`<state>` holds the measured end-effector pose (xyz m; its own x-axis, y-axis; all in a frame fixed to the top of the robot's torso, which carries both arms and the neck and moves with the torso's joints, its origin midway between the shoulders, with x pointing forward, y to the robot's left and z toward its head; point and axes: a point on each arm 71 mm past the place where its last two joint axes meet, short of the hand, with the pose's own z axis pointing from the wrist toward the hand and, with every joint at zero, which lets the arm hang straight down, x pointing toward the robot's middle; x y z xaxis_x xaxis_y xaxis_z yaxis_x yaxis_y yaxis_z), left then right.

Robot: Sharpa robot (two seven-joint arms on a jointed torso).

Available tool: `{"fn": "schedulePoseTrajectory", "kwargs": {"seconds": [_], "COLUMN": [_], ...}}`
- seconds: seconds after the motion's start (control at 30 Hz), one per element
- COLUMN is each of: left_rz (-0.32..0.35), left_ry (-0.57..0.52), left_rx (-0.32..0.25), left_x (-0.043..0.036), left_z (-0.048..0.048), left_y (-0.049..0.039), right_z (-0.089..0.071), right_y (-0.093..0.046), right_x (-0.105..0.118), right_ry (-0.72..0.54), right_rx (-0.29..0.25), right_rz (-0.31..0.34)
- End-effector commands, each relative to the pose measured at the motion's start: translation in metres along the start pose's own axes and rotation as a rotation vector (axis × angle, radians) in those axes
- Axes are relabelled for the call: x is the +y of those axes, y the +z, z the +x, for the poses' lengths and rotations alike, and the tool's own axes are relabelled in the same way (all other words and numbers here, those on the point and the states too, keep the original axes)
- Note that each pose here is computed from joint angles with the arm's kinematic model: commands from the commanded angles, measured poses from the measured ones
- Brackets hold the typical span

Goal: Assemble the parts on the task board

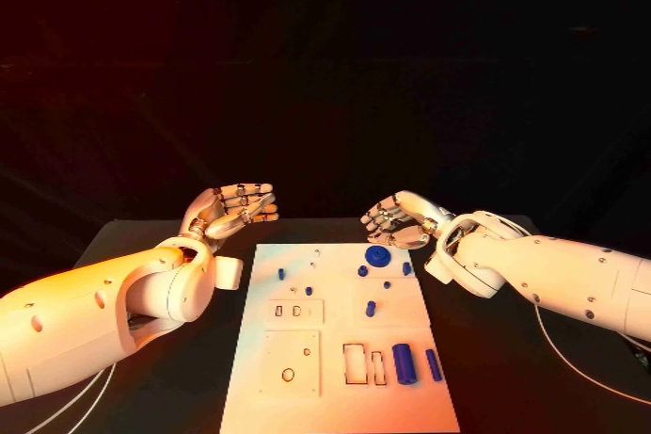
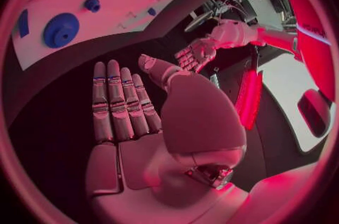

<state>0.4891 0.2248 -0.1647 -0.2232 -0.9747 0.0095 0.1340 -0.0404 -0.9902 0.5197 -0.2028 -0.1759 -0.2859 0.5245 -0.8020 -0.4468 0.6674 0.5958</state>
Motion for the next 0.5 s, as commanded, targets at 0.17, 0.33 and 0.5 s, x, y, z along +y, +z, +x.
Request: {"fn": "schedulePoseTrajectory", "kwargs": {"seconds": [0.17, 0.33, 0.5], "left_rz": [0.01, 0.012, 0.012], "left_ry": [-0.01, -0.021, -0.025], "left_rx": [0.109, 0.132, 0.141], "left_x": [-0.01, -0.0133, -0.0142], "left_z": [0.0122, 0.0161, 0.0181], "left_y": [-0.0124, -0.0177, -0.0191], "right_z": [0.009, 0.012, 0.014], "right_y": [-0.002, 0.0, 0.001], "right_x": [0.0, 0.001, 0.003], "right_ry": [-0.349, -0.423, -0.456], "right_rx": [0.13, 0.14, 0.146], "right_rz": [0.038, 0.046, 0.051]}}
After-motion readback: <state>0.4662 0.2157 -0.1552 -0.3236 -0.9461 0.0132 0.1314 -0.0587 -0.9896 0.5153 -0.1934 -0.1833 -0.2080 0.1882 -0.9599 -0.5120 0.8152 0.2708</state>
